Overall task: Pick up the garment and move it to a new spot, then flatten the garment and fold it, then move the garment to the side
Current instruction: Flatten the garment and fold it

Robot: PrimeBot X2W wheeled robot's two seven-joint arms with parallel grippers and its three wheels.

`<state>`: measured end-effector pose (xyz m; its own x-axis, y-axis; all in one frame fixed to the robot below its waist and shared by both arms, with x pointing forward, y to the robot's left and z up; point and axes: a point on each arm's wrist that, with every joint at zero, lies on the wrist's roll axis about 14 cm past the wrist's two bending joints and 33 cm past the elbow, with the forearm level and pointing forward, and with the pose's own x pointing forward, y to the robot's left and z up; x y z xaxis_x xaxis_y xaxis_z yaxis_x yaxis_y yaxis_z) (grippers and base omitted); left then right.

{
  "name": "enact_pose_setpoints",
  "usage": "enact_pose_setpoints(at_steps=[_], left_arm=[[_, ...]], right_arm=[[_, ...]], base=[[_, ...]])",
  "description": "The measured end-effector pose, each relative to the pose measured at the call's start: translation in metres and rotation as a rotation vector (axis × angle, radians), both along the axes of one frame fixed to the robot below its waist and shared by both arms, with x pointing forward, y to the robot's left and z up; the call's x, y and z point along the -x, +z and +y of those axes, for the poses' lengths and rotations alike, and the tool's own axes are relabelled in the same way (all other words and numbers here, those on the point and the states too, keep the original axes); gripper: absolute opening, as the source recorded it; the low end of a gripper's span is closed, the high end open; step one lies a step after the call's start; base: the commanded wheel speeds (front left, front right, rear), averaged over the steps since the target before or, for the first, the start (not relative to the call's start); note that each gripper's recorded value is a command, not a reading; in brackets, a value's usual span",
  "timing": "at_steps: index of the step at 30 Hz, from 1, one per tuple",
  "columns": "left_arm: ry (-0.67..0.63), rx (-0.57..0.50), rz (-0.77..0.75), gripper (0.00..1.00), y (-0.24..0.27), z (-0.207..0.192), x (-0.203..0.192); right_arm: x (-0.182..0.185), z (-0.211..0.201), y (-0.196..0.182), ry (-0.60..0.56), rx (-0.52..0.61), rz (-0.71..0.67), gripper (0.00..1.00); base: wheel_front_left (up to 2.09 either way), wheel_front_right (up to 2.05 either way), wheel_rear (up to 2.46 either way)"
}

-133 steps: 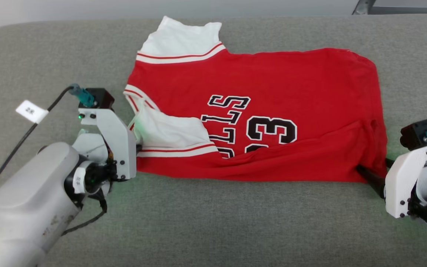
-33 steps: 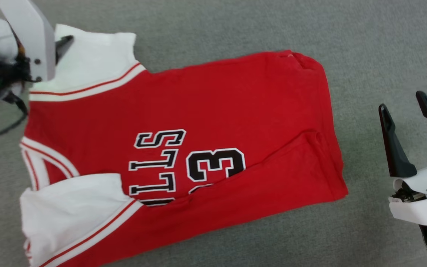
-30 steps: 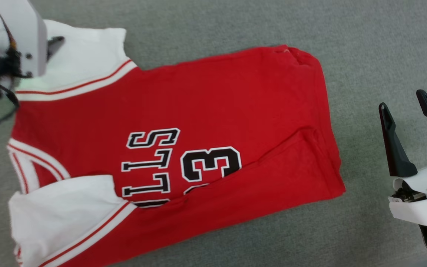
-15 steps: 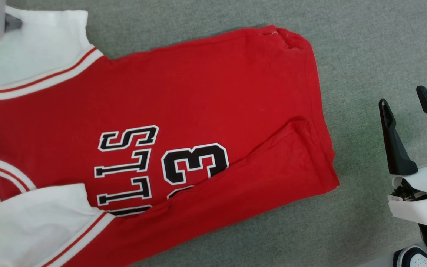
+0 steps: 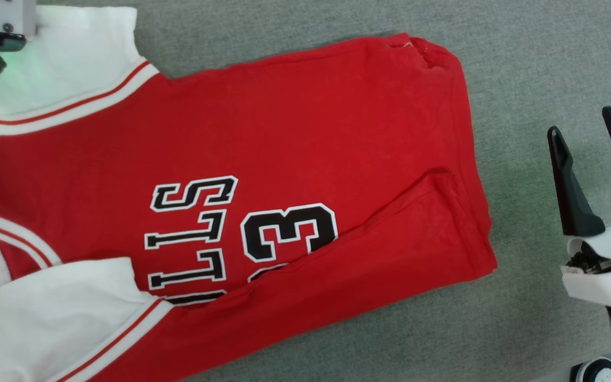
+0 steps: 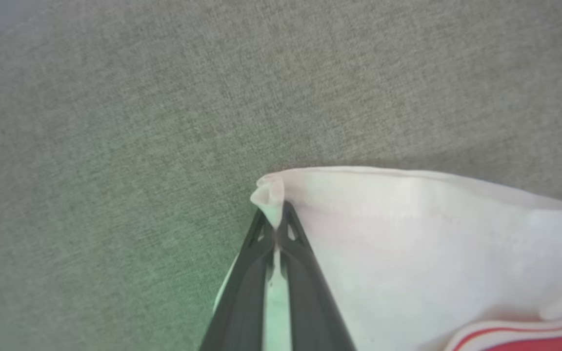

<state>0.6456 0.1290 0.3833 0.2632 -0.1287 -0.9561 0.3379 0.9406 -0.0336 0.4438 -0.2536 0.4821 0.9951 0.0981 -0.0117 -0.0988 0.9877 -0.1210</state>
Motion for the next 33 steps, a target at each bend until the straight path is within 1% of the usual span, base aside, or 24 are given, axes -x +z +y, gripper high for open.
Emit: enact_pose_setpoints(at_steps=[2,5,9,12,14,16,18,20,26,27,31,32,33], left_arm=[[-0.005,0.005,-0.017,0.0,0.004,-0.001,-0.001],[-0.02,0.007,-0.046,0.0,0.009,-0.003,-0.001],[-0.04,0.011,-0.084,0.0,0.016,-0.005,0.001],[-0.045,0.017,-0.098,0.0,0.021,-0.006,0.003],[-0.048,0.022,-0.11,0.0,0.023,-0.008,0.004],[-0.047,0.024,-0.114,0.0,0.025,-0.008,0.005],[-0.047,0.029,-0.116,0.0,0.025,-0.009,0.006],[-0.048,0.031,-0.116,0.0,0.024,-0.01,0.007],[-0.042,0.036,-0.119,0.0,0.021,-0.01,0.006],[-0.045,0.038,-0.118,0.0,0.02,-0.01,0.006],[-0.041,0.041,-0.117,0.0,0.016,-0.009,0.006],[-0.041,0.041,-0.117,0.0,0.015,-0.009,0.005],[-0.039,0.043,-0.117,0.0,0.015,-0.009,0.005]], right_arm=[[-0.004,0.002,0.003,0.012,0.0,0.001,1.0],[-0.015,0.006,0.009,0.024,-0.034,0.008,1.0],[-0.036,0.016,0.01,0.07,-0.043,0.101,1.0],[-0.05,0.023,-0.001,0.104,-0.01,0.249,1.0],[-0.06,0.03,-0.006,0.122,-0.014,0.336,1.0],[-0.067,0.034,-0.015,0.139,0.023,0.437,1.0],[-0.073,0.042,-0.025,0.16,-0.005,0.533,1.0],[-0.076,0.045,-0.037,0.17,0.027,0.63,1.0],[-0.088,0.058,-0.06,0.203,0.034,0.825,1.0],[-0.089,0.061,-0.063,0.211,0.022,0.852,1.0],[-0.092,0.064,-0.08,0.211,0.026,0.963,1.0],[-0.092,0.065,-0.082,0.216,0.015,0.988,0.84],[-0.092,0.066,-0.084,0.219,0.016,1.009,0.2]], base=[[0.0,0.0,0.0],[0.0,0.0,0.0],[0.0,0.0,0.0],[0.0,0.0,0.0],[0.0,0.0,0.0],[0.0,0.0,0.0],[0.0,0.0,0.0],[0.0,0.0,0.0],[0.0,0.0,0.0],[0.0,0.0,0.0],[0.0,0.0,0.0],[0.0,0.0,0.0],[0.0,0.0,0.0]])
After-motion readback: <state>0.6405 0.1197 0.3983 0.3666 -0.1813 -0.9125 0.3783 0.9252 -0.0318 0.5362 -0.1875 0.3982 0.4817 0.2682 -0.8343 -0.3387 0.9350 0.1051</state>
